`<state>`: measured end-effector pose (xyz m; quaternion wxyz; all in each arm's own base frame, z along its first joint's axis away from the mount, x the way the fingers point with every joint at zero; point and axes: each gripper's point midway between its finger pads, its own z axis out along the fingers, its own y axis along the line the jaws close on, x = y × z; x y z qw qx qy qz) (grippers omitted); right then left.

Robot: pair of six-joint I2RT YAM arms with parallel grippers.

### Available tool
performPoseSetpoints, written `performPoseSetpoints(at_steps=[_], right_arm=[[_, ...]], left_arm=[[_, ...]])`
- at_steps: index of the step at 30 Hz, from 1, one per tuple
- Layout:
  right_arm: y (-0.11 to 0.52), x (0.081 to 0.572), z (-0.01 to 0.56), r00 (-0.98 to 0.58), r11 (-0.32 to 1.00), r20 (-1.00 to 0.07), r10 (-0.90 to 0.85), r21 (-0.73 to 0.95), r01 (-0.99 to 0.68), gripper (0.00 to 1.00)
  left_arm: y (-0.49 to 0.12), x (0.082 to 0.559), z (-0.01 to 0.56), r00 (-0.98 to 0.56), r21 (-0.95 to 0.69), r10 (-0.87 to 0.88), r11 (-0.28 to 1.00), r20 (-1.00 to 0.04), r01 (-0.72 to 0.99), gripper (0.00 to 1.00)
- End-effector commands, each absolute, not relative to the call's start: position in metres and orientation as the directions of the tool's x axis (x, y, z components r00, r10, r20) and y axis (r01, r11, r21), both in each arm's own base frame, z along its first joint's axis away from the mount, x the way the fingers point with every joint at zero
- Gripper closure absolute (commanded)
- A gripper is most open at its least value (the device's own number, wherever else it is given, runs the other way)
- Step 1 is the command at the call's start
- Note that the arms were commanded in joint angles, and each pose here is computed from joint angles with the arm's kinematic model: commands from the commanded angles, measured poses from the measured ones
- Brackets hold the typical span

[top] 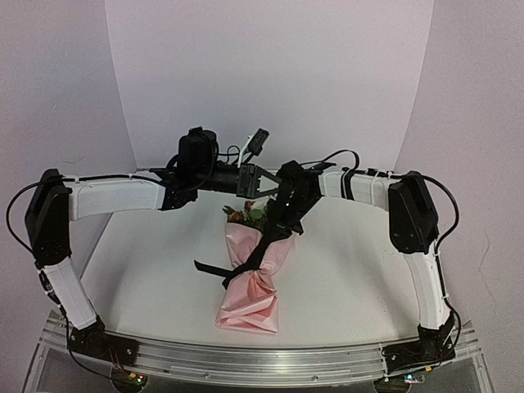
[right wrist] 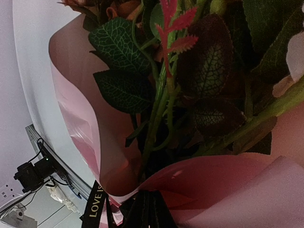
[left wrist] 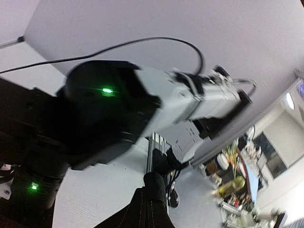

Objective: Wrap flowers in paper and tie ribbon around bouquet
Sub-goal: Cross the half-tied ribbon over the folded bouquet.

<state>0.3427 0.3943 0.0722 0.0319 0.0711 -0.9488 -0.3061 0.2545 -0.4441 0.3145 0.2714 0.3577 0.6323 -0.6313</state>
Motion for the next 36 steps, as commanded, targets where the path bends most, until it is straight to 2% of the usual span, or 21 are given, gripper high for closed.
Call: performPoseSetpoints(at_steps=[1,4,7,9,12,15,19,21,23,27,29,32,36], right_arm=[[0.397,0.347,0.059,-0.990,0.809,0.022,-0.138,0.579,-0.100,1.00],[0.398,0.347,0.051,-0.991,0.814,0.035,-0.129,0.575,-0.086,1.00],[0.398,0.347,0.047,-0.991,0.816,0.047,-0.121,0.573,-0.073,1.00],[0.398,0.347,0.045,-0.992,0.817,0.051,-0.118,0.572,-0.068,1.00],[0.398,0.347,0.041,-0.992,0.819,0.059,-0.114,0.571,-0.060,1.00],[0.398,0.347,0.039,-0.992,0.820,0.061,-0.115,0.570,-0.060,1.00],[0.399,0.347,0.037,-0.991,0.817,0.065,-0.116,0.573,-0.058,1.00],[0.400,0.346,0.037,-0.991,0.817,0.067,-0.117,0.574,-0.058,1.00],[0.399,0.346,0.037,-0.991,0.817,0.067,-0.118,0.574,-0.058,1.00],[0.399,0.346,0.038,-0.991,0.815,0.062,-0.121,0.576,-0.063,1.00],[0.399,0.346,0.039,-0.991,0.814,0.060,-0.123,0.577,-0.066,1.00],[0.399,0.348,0.041,-0.991,0.813,0.055,-0.121,0.579,-0.067,1.00],[0.399,0.348,0.040,-0.991,0.813,0.057,-0.121,0.578,-0.066,1.00]], left_arm=[[-0.454,0.318,0.325,-0.825,-0.832,-0.113,0.075,-0.554,0.549,1.00],[-0.447,0.348,0.317,-0.901,-0.927,-0.222,0.034,-0.372,0.374,1.00],[-0.427,0.380,0.317,-0.931,-0.971,-0.305,-0.063,-0.200,0.229,1.00],[-0.420,0.394,0.318,-0.933,-0.980,-0.329,-0.086,-0.145,0.182,1.00],[-0.416,0.399,0.332,-0.932,-0.973,-0.338,-0.137,-0.130,0.185,1.00],[-0.419,0.386,0.367,-0.907,-0.923,-0.316,-0.172,-0.279,0.344,1.00],[-0.452,0.325,0.386,-0.800,-0.782,-0.098,-0.172,-0.592,0.600,0.99],[-0.467,0.280,0.374,-0.727,-0.718,0.050,-0.220,-0.685,0.661,0.97],[-0.478,0.245,0.341,-0.626,-0.654,0.188,-0.208,-0.757,0.727,0.91],[-0.490,0.215,0.261,-0.532,-0.598,0.416,-0.035,-0.737,0.801,0.65],[-0.489,0.213,0.237,-0.525,-0.571,0.471,0.053,-0.709,0.819,0.60],[-0.479,0.213,0.253,-0.492,-0.498,0.407,0.099,-0.770,0.861,0.47],[-0.467,0.202,0.291,-0.427,-0.432,0.325,0.061,-0.844,0.900,0.40]])
